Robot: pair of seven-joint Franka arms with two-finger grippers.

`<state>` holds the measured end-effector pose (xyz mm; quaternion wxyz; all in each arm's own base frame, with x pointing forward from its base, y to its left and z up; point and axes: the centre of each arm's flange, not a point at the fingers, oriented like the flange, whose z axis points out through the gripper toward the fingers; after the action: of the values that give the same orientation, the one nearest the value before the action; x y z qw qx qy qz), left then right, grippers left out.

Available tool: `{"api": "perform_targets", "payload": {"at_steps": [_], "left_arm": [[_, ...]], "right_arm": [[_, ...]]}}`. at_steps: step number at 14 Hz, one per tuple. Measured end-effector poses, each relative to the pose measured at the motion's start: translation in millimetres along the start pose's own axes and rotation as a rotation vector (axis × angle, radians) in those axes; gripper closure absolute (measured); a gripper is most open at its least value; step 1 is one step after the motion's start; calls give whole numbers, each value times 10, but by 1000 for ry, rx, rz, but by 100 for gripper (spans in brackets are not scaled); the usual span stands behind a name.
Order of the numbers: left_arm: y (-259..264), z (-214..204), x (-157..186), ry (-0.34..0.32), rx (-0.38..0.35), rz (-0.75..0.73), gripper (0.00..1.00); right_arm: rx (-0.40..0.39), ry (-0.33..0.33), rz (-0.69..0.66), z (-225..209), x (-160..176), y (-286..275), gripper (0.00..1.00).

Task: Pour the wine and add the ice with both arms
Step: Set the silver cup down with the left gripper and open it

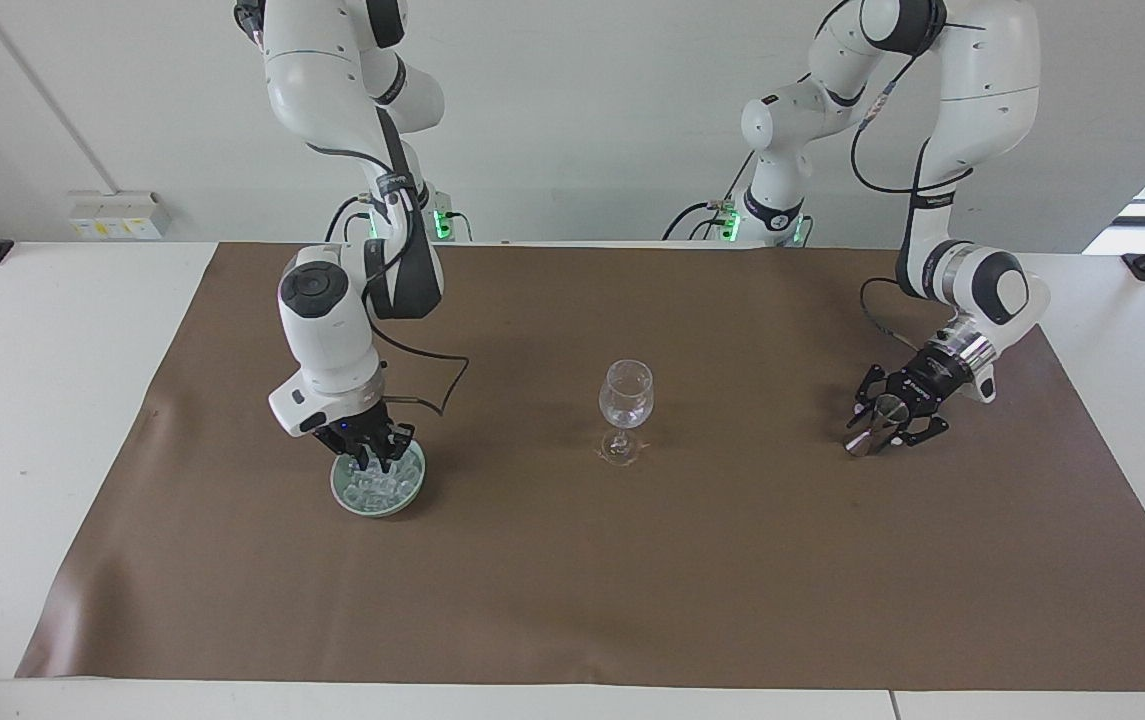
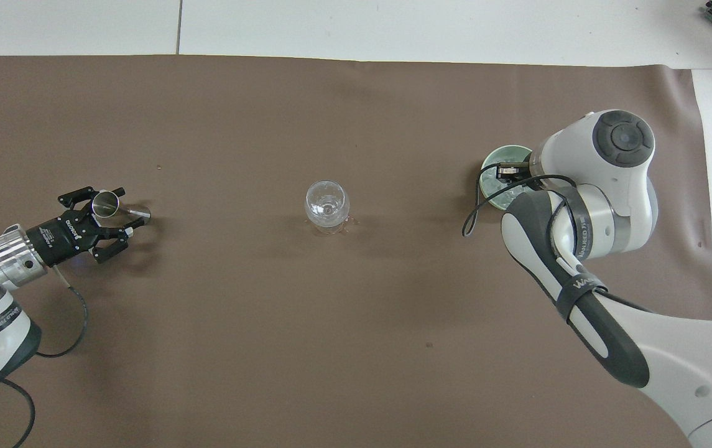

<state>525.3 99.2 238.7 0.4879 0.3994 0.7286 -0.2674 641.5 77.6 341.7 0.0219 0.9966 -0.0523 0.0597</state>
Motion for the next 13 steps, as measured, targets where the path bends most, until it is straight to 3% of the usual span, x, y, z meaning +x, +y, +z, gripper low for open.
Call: {"api": "perform_targets", "payload": {"at_steps": [2,5,7,10,13], "left_arm": [[11,-30,17,29,12,23,0],[67,-102,-24,95,72,101,0],[148,-175,-93,155,124,178,0],[326,-350,-221,277,220,321,0],[567,-578,-583,390,321,487,0]], "right_arm": [[0,1,0,-2,3,-1,75],[-2,2,3,-156,84,-4,75],[-3,-7,16,-555,201,7,75],[108,7,131,-1327,262,-95,75],[178,26,222,-1671,131,-701,75]]}}
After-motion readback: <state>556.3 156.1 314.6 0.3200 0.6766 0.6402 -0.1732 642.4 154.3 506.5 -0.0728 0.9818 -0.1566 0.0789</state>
